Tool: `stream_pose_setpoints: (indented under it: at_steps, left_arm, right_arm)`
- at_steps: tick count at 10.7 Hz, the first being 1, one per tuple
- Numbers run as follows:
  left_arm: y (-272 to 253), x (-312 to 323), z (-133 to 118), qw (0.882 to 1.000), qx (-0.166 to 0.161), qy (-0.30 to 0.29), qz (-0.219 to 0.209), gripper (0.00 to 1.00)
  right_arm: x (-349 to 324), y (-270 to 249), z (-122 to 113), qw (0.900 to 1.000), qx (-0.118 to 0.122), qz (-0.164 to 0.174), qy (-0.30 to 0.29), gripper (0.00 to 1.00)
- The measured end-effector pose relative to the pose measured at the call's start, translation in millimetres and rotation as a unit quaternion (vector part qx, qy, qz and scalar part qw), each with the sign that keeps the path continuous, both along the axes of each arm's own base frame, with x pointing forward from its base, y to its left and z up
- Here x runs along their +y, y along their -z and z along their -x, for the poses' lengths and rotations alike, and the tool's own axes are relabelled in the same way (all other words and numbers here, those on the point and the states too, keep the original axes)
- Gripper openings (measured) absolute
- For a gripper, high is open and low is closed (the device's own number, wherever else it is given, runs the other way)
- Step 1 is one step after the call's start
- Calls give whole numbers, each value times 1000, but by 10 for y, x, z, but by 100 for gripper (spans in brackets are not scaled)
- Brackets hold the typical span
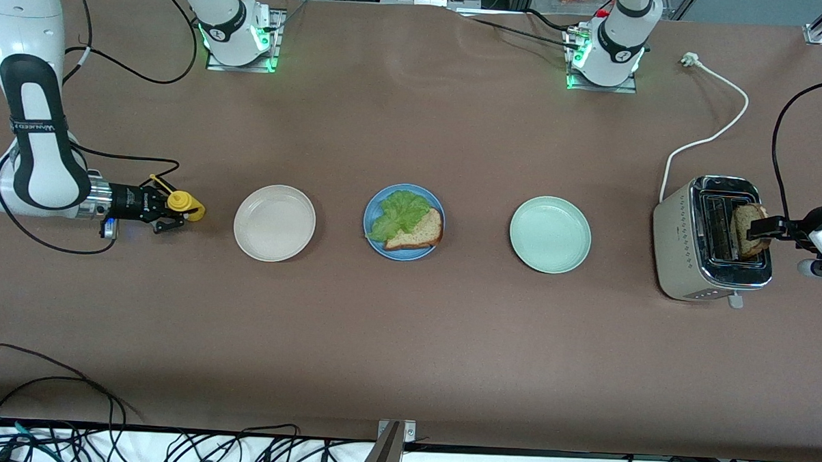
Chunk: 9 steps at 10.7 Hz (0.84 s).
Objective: Make sandwich in blue plate with both arms
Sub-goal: 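Lower the mustard with the right gripper while the left gripper grasps the toast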
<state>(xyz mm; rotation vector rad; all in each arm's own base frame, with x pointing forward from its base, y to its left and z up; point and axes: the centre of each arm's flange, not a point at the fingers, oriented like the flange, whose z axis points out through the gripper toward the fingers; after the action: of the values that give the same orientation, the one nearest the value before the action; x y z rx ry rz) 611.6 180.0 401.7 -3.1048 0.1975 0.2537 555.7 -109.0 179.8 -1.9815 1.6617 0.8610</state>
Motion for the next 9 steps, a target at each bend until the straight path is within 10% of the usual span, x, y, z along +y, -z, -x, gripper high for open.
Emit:
stream_pose_setpoints:
  at_steps: [4, 9]
  left_arm:
    - [194, 177, 61, 1000, 15, 2, 5, 96]
    - [262, 170, 103, 1000, 27, 5, 10, 44]
  right_arm:
    - [-236, -3, 25, 999, -42, -5, -10, 12]
    - [-387, 254, 63, 999, -48, 23, -7, 61]
